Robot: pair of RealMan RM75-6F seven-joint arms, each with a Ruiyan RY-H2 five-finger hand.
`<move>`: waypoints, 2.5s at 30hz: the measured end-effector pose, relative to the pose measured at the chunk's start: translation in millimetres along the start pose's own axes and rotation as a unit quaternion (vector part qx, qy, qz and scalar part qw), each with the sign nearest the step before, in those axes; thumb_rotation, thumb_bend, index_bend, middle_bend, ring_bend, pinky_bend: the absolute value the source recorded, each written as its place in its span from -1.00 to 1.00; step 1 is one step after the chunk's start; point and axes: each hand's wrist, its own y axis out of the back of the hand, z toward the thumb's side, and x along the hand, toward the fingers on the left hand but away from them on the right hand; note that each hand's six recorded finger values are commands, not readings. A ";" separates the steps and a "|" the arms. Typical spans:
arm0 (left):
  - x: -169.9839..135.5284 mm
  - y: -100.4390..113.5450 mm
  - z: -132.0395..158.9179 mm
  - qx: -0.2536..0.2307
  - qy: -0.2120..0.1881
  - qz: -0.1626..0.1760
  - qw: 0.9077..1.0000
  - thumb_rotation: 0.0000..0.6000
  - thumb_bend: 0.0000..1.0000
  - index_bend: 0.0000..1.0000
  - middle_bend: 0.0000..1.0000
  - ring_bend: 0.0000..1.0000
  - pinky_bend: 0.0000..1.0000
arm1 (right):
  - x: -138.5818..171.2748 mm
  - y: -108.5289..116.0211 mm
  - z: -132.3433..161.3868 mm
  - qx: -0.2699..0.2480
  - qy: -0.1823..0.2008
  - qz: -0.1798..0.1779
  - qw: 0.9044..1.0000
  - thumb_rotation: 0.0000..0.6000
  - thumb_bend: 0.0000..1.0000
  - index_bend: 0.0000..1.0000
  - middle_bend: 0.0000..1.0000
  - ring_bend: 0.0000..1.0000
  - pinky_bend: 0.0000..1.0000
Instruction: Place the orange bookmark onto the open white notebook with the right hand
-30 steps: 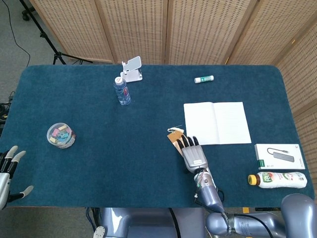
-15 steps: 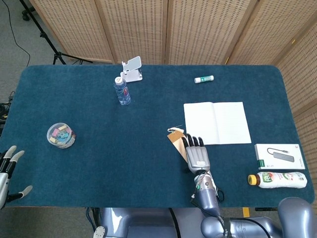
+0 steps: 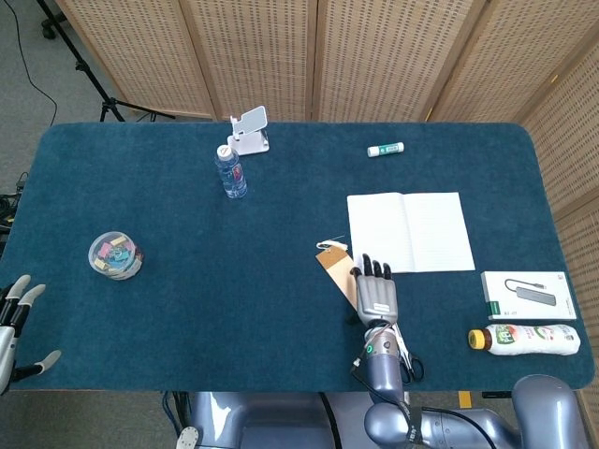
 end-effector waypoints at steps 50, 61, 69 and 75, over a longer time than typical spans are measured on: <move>-1.8 1.4 -0.6 -0.005 0.000 0.002 1.000 1.00 -1.00 -1.00 -1.00 -1.00 -1.00 | -11.6 -18.0 -26.4 -0.039 -0.054 0.011 0.998 1.00 -1.00 0.11 -1.00 -1.00 -1.00; -2.1 1.8 -0.9 -0.007 0.001 0.002 1.000 1.00 -1.00 -1.00 -1.00 -1.00 -1.00 | -2.6 -11.8 -16.0 -0.034 -0.024 -0.009 0.999 1.00 -0.89 0.17 -1.00 -1.00 -1.00; -2.1 1.3 -1.1 -0.007 0.001 0.001 1.000 1.00 -1.00 -1.00 -1.00 -1.00 -1.00 | 3.2 -7.0 -4.6 -0.029 0.004 -0.020 0.999 1.00 -0.89 0.17 -1.00 -1.00 -1.00; -2.3 1.6 -1.4 -0.008 0.003 0.001 1.000 1.00 -1.00 -1.00 -1.00 -1.00 -1.00 | 0.9 7.9 9.8 -0.033 0.021 -0.033 0.999 1.00 -0.89 0.17 -1.00 -1.00 -1.00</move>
